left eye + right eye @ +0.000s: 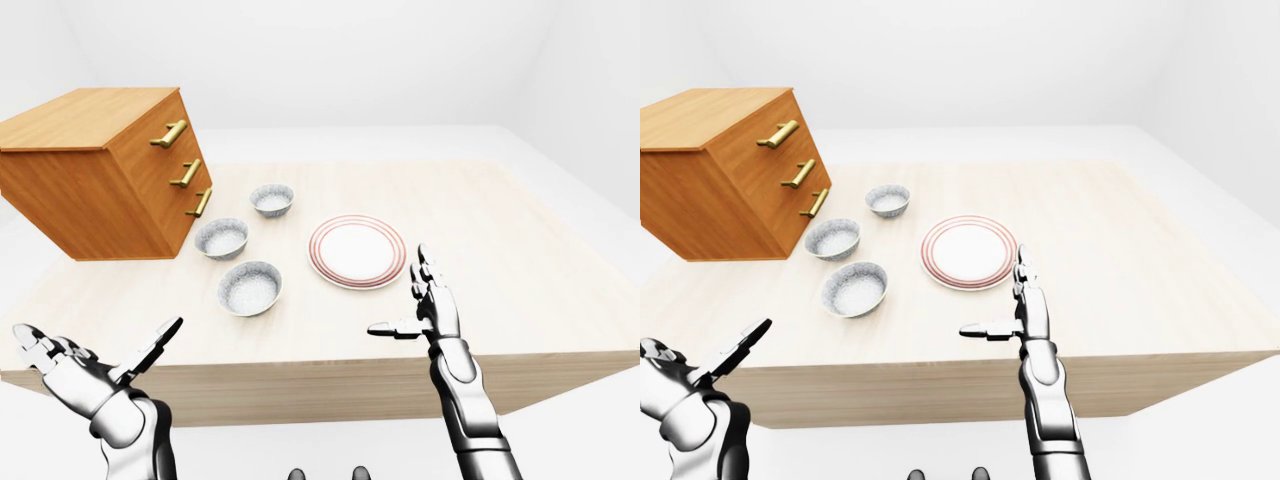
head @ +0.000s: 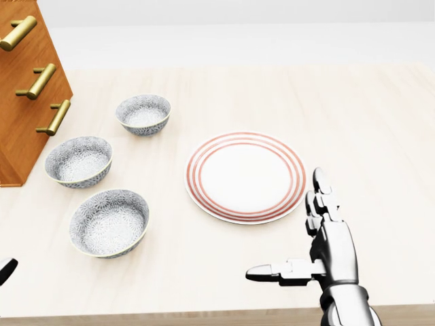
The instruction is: Put the bowl at the front on the plate.
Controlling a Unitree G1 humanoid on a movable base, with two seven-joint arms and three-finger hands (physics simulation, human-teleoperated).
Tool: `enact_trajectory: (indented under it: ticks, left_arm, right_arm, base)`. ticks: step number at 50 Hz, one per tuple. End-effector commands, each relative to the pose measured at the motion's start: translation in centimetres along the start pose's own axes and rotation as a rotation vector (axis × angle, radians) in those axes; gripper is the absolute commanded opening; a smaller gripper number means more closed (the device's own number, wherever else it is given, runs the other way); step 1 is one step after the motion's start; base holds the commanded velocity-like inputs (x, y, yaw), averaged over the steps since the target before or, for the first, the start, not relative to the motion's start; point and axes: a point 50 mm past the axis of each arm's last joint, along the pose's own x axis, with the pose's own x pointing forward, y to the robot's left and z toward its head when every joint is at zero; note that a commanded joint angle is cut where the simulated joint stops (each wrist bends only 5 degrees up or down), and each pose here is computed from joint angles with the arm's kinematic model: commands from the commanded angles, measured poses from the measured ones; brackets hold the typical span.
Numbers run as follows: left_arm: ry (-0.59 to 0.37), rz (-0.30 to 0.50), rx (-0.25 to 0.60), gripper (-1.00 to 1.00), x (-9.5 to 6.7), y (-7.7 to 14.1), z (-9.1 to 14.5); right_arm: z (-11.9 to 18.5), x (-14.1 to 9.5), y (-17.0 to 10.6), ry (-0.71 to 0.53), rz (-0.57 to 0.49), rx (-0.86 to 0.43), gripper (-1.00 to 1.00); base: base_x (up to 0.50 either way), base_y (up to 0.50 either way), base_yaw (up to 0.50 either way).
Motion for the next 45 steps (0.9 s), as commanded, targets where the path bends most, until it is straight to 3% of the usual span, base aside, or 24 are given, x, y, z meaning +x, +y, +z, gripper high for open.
enact_trajectory:
  ticks: [1,45]
  left_arm:
    - [-0.002,0.003,0.002,1.0,0.05,-0.07,-0.07]
    - [0.005,0.001,0.006,1.0,0.02,-0.08,0.07]
  right_arm:
    - [0.43,-0.06,0.44,-0.021,0.03,-0.013,1.0]
    - [0.34,0.0,0.41,-0.017,0.026,-0.02,1.0]
  base:
    - [0.5,0.0,0.0]
    - [0.49,0.0,0.0]
